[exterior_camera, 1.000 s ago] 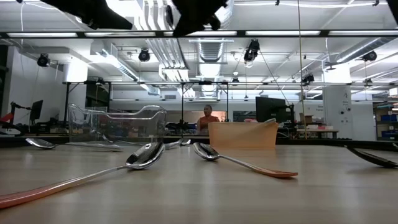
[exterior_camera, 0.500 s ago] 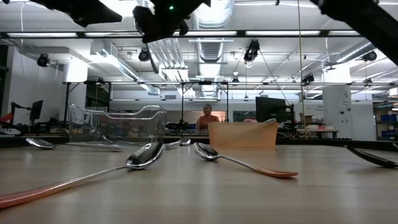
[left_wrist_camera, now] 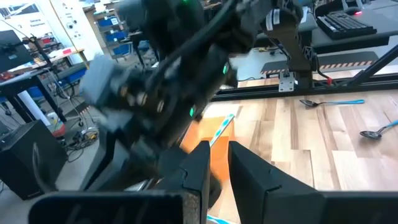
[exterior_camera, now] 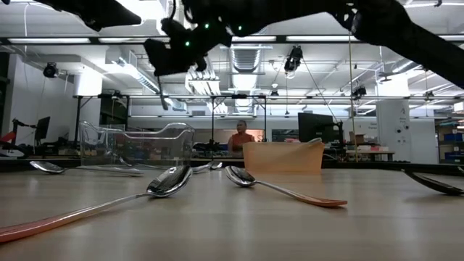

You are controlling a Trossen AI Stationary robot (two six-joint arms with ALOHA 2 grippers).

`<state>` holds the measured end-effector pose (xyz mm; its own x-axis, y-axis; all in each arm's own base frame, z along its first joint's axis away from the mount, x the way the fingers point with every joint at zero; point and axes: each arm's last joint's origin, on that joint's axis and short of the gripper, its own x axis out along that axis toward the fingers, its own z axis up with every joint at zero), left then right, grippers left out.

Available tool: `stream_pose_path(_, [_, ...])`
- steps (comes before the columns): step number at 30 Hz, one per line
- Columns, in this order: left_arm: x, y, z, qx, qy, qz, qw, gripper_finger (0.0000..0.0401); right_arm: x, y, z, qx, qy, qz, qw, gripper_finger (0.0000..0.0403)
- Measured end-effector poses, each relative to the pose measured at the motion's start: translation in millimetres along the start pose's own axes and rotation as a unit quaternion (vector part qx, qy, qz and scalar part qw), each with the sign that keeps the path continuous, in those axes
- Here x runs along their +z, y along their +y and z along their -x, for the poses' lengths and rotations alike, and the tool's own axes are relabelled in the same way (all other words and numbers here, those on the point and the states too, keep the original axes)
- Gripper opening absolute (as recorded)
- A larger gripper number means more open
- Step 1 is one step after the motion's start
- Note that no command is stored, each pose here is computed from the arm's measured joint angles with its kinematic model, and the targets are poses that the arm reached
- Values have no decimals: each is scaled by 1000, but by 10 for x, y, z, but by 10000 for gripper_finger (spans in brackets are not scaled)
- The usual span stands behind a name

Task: Sort silverware by color (type)
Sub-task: Put the blue spoon into the transparent bin

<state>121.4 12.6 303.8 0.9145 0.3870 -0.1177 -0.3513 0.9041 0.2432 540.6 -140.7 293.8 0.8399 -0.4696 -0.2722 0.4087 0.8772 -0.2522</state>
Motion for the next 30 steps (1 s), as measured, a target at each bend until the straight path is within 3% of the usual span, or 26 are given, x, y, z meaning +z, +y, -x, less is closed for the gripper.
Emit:
stream_pose_path(7, [-3, -5, -12, 0, 3, -1, 1000, 40, -281, 72, -221, 2, 17, -4, 1000, 9])
stream_pose_path(21, [-13, -56, -133, -1, 16, -6, 1000, 40, -337, 51, -273, -6, 15, 6, 1000, 9])
stream_pose_path(30, [-68, -98, -375, 118, 56, 39, 991, 40, -338, 33, -278, -8, 14, 20, 1000, 9])
